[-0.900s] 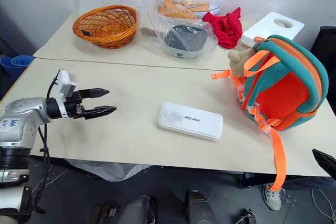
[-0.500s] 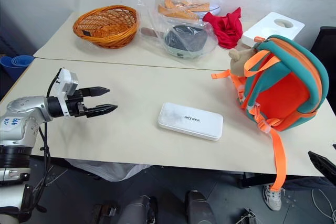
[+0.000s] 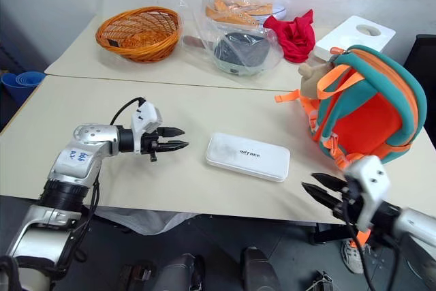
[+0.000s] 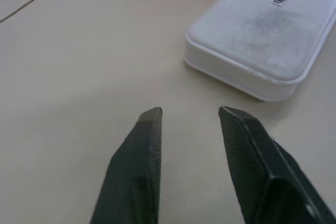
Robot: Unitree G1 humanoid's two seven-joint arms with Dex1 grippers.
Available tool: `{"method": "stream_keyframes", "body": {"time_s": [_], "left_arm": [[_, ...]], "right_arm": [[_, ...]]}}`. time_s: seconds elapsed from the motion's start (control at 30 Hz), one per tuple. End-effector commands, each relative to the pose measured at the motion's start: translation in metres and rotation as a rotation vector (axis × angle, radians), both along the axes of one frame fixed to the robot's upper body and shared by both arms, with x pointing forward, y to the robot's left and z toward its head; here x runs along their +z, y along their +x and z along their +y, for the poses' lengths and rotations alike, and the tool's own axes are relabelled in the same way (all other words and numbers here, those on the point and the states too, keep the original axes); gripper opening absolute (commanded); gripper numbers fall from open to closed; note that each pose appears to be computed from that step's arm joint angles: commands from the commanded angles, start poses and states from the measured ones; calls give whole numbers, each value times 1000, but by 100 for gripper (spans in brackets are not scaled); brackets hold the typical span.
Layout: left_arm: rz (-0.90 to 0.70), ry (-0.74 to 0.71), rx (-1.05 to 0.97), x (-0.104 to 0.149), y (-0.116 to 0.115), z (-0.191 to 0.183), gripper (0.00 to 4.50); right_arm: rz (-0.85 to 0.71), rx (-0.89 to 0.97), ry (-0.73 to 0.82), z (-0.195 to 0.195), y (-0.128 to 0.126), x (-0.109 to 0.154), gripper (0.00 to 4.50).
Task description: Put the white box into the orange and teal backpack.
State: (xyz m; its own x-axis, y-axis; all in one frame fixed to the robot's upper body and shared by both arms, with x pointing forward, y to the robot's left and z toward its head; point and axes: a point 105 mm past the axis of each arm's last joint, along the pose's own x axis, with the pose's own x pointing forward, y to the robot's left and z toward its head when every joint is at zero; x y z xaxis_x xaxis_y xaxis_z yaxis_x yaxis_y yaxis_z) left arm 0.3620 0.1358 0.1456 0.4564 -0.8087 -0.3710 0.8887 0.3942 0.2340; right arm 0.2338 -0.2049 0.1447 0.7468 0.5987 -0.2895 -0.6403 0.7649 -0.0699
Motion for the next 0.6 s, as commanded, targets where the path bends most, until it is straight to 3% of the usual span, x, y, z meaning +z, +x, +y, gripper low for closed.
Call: {"method": "stream_keyframes", "body": {"time_s": [0.03, 0.07, 0.13, 0.6], "left_arm": [[-37, 27, -16, 1, 5, -8, 71], [-30, 28, -22, -1, 6, -12, 40], [-21, 39, -29, -6, 7, -18, 4], [-15, 45, -81, -17, 0, -45, 4]], "right_arm": [[-4, -31, -47, 1, 19, -8, 35], [-6, -38, -50, 2, 26, -9, 4], [-3, -47, -72, 4, 35, -14, 0], [-18, -151, -116, 7, 65, -20, 0]]}}
